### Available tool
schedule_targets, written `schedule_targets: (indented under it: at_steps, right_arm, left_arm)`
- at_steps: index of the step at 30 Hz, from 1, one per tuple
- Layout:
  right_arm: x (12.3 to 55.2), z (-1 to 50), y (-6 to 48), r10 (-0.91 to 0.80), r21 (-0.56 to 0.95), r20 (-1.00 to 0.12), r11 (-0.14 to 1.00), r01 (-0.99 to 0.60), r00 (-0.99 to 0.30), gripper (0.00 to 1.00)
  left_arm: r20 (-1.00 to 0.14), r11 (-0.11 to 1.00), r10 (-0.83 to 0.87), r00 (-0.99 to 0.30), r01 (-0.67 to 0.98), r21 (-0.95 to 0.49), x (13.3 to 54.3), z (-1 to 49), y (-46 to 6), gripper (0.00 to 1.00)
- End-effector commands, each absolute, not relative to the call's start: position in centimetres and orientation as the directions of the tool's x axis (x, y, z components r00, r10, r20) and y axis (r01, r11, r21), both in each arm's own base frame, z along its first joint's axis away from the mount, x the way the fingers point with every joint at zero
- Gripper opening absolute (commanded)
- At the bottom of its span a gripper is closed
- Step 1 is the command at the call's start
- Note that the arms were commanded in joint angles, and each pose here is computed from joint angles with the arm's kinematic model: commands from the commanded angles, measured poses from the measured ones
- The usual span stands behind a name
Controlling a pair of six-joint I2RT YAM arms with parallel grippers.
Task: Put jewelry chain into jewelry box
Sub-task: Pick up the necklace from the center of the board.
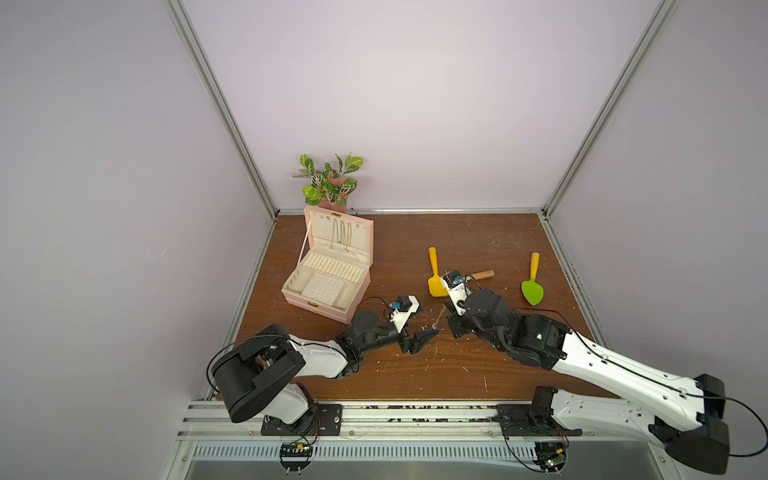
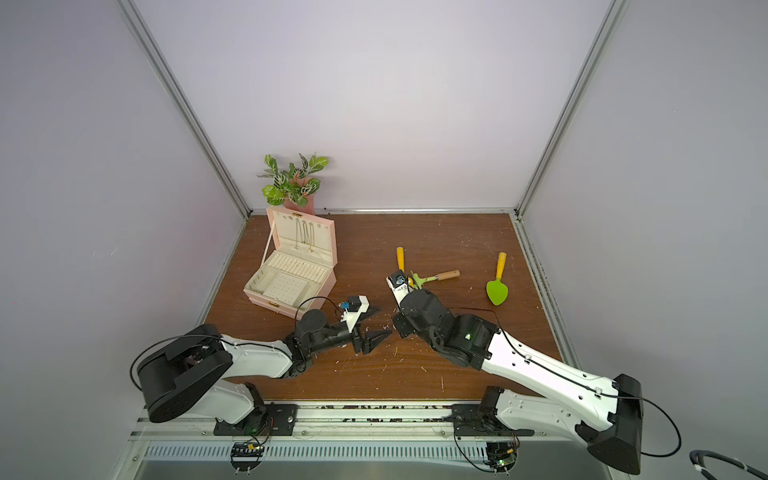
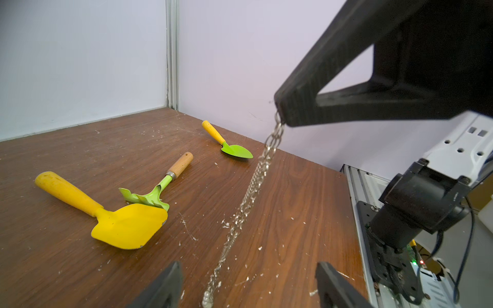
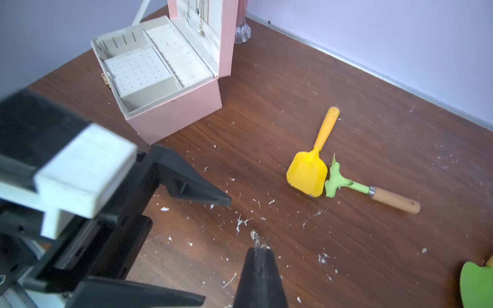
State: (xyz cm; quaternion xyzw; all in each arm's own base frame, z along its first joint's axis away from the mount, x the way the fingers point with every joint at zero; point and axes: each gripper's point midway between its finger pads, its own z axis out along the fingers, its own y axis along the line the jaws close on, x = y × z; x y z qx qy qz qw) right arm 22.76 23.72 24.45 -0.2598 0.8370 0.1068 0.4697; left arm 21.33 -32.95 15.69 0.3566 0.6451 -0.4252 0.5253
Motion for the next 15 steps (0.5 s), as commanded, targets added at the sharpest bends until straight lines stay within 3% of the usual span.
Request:
schedule_targets:
  at_steps: [1, 15]
  right_arm:
    - [23.6, 29.2, 24.1, -0.271, -0.075, -0.913, 0.846, -0.527, -0.306, 0.00]
    - [24.3, 35.3, 24.6, -0.179, -0.070, -0.970, 0.852, -0.519, -0.163, 0.00]
  left_arm:
    - [-0.987, 0.405, -0.054, -0.151, 0.900, -0.160, 22.1, 17.6, -33.4, 0.82]
    - [-0.989, 0.379, -0.002, -0.145, 0.916, -0.135, 22.5, 15.3, -34.7, 0.88]
